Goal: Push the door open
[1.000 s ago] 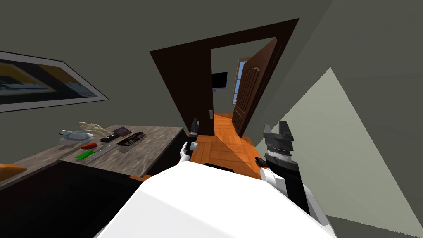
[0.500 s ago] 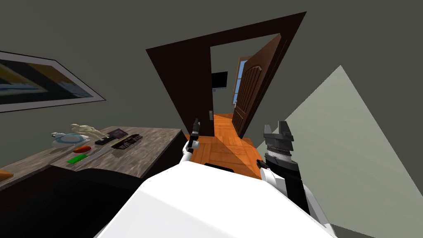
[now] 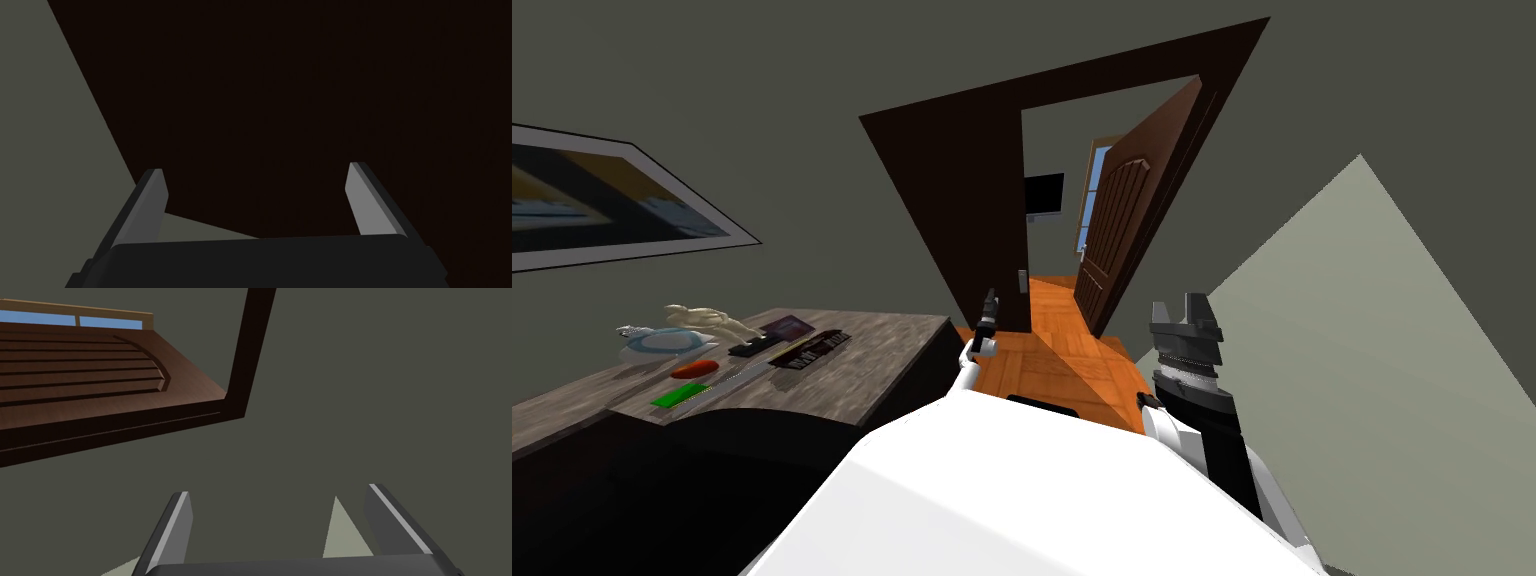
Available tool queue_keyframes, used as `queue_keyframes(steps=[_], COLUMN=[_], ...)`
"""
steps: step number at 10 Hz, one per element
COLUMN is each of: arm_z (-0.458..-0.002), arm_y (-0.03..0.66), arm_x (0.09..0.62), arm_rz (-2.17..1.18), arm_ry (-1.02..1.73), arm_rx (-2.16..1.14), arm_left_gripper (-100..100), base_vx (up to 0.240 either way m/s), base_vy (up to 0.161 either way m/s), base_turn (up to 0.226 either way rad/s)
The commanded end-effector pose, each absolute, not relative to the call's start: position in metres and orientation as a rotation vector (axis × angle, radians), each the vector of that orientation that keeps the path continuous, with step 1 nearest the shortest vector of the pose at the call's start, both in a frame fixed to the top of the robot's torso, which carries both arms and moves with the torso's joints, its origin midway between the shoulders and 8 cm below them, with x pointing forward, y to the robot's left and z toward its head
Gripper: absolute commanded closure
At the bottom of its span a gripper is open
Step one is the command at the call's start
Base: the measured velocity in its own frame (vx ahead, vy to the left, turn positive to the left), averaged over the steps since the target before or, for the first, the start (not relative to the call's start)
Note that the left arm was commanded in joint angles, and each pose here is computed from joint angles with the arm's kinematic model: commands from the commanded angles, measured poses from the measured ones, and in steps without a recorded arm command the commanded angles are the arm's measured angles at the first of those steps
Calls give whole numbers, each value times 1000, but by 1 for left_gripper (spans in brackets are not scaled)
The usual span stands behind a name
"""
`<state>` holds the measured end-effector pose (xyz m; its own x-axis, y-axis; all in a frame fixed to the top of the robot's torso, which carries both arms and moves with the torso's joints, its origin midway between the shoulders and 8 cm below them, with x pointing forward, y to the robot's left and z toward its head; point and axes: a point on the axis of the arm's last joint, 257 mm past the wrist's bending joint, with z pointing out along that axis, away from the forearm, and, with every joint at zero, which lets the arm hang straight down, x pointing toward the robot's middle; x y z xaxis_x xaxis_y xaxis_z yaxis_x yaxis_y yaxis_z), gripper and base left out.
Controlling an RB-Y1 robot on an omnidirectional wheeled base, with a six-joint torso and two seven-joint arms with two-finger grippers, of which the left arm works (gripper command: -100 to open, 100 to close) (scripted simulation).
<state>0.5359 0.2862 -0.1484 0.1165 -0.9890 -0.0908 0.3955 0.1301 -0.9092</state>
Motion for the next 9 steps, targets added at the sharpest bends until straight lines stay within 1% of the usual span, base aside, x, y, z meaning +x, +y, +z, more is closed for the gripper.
queue_keyframes(steps=[1,5,9], arm_z=[-158,-179,-200], arm_y=[285,285,282], arm_x=[546,558,573], arm_rz=[-1217,-1202,-1187], arm_ry=[904,935,967], arm_rx=[-893,-937,-988], arm_left_gripper=[-100,-100,-100], base_vx=[109,54,76], base_vy=[-7,2,6], base_turn=[2,2,2])
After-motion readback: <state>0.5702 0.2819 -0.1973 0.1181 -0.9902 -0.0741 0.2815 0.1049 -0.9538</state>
